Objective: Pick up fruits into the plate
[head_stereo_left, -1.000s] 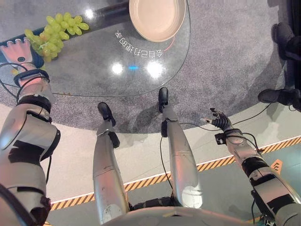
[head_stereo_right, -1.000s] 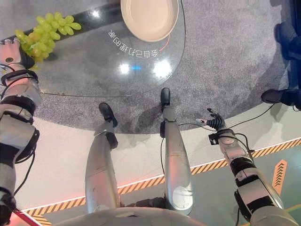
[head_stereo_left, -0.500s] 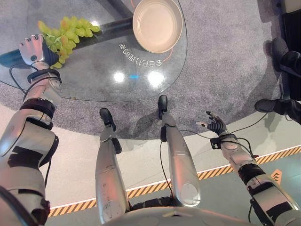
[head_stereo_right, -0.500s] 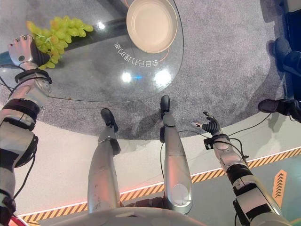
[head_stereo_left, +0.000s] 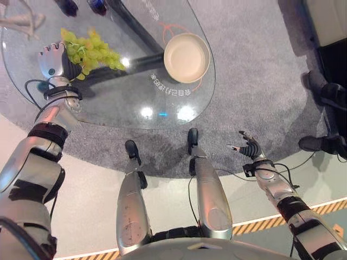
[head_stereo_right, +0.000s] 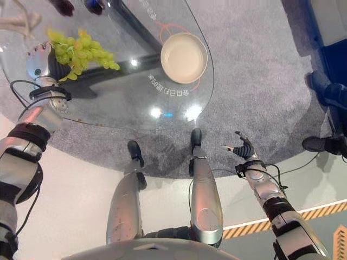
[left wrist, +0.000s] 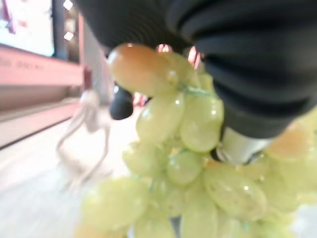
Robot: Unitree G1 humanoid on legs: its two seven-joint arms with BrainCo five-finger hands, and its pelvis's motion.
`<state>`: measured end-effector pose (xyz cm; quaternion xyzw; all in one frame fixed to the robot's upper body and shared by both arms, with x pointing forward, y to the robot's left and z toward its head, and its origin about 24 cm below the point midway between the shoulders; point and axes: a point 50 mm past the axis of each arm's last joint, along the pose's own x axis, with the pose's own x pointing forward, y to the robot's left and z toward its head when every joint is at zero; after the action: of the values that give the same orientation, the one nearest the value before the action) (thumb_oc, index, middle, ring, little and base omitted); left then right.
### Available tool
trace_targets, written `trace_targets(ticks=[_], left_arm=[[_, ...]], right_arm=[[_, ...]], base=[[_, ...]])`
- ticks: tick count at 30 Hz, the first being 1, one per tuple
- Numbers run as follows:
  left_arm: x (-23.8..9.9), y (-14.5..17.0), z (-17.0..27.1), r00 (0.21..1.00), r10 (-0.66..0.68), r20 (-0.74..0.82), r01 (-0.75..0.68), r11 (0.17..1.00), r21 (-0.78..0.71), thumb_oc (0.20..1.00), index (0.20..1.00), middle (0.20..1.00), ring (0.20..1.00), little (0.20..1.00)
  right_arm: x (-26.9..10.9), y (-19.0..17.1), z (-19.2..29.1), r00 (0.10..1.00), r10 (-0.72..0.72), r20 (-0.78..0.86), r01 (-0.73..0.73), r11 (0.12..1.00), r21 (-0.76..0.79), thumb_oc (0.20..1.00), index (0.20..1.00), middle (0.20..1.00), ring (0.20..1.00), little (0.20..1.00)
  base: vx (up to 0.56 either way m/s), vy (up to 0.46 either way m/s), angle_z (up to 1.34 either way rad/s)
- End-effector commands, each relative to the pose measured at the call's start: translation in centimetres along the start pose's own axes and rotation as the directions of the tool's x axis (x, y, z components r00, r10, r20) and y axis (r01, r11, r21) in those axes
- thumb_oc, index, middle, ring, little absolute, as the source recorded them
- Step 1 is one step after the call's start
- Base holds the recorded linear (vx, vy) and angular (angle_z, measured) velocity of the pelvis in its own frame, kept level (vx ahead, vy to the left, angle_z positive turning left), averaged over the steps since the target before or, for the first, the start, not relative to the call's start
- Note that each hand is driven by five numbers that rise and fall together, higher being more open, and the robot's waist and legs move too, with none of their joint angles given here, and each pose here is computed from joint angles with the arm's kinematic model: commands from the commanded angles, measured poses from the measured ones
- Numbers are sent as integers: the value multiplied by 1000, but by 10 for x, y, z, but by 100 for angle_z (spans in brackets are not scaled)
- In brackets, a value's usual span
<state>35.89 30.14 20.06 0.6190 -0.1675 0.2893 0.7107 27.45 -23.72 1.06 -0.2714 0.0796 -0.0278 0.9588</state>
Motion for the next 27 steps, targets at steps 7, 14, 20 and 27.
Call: trace_targets(ticks=[7, 14, 20, 27], left_arm=[[-40, 16, -28, 985, -72, 156, 68, 997, 32, 200, 200, 200, 200, 200], [-64, 15, -21, 950, -163, 267, 156, 987, 49, 200, 200, 200, 200, 200], [-60, 25, 9, 880, -225, 419, 225, 973, 50, 200, 200, 200, 200, 200], [-61, 35, 49, 769, -260, 584, 318, 948, 4, 200, 200, 200, 200, 200]], right_arm=[[-15, -31, 45, 963, 22, 270, -4, 998, -68, 1000, 1000, 1000, 1000, 1000], [-17, -44, 87, 901, 159, 403, -120, 985, -120, 1000, 1000, 1000, 1000, 1000], [-13, -39, 142, 803, 279, 526, -219, 960, -175, 1000, 1000, 1000, 1000, 1000], [-11, -12, 185, 690, 440, 574, -544, 839, 12, 1000, 1000, 1000, 1000, 1000]], base=[[165, -7, 4], [169, -6, 3], [82, -28, -3], [19, -28, 1]])
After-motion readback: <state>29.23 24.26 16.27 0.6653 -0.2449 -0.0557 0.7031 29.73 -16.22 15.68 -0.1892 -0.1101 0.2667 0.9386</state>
